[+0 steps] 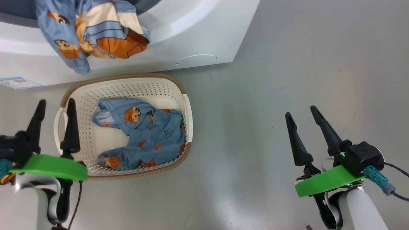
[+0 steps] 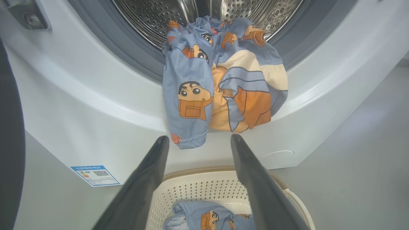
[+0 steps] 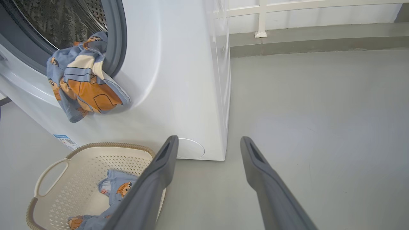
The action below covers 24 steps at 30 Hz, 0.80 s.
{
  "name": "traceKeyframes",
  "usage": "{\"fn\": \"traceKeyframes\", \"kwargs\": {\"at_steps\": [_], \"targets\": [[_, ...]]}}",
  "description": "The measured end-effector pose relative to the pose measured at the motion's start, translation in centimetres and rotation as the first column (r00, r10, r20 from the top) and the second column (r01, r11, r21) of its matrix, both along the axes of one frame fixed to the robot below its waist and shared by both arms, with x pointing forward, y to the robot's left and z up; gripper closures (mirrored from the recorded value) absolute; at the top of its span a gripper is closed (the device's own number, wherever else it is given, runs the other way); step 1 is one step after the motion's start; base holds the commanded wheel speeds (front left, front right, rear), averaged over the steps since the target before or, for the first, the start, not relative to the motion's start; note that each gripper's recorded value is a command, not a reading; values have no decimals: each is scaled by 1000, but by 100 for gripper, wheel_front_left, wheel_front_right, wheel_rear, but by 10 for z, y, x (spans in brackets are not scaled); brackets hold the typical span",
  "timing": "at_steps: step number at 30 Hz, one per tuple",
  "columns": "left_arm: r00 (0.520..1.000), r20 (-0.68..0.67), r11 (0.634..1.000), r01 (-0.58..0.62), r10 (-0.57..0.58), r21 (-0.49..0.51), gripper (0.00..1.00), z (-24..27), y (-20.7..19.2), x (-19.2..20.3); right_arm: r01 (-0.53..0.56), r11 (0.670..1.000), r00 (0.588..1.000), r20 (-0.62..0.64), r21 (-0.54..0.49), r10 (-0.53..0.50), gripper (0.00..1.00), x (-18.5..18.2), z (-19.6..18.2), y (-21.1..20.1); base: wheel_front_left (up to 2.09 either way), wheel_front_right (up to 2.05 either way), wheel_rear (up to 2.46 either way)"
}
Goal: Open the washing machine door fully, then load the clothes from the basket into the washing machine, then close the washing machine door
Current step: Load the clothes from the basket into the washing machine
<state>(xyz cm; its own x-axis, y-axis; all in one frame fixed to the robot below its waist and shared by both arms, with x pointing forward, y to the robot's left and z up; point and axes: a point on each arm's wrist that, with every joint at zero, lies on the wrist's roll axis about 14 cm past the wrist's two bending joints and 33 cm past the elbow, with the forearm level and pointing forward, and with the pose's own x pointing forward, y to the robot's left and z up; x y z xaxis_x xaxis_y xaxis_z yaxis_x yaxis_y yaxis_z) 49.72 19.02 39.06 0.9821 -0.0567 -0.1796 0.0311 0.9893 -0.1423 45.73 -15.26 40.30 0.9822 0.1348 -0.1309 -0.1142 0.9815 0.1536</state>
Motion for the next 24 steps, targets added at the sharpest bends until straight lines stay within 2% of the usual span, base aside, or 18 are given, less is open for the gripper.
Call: {"fn": "traceKeyframes", "kwargs": {"at_steps": [24], "targets": [[999, 41, 1000, -14, 14, -4, 0, 22, 1, -5, -6, 1000, 999, 43, -10, 7, 0, 3, 16, 1, 0, 0, 0]]}}
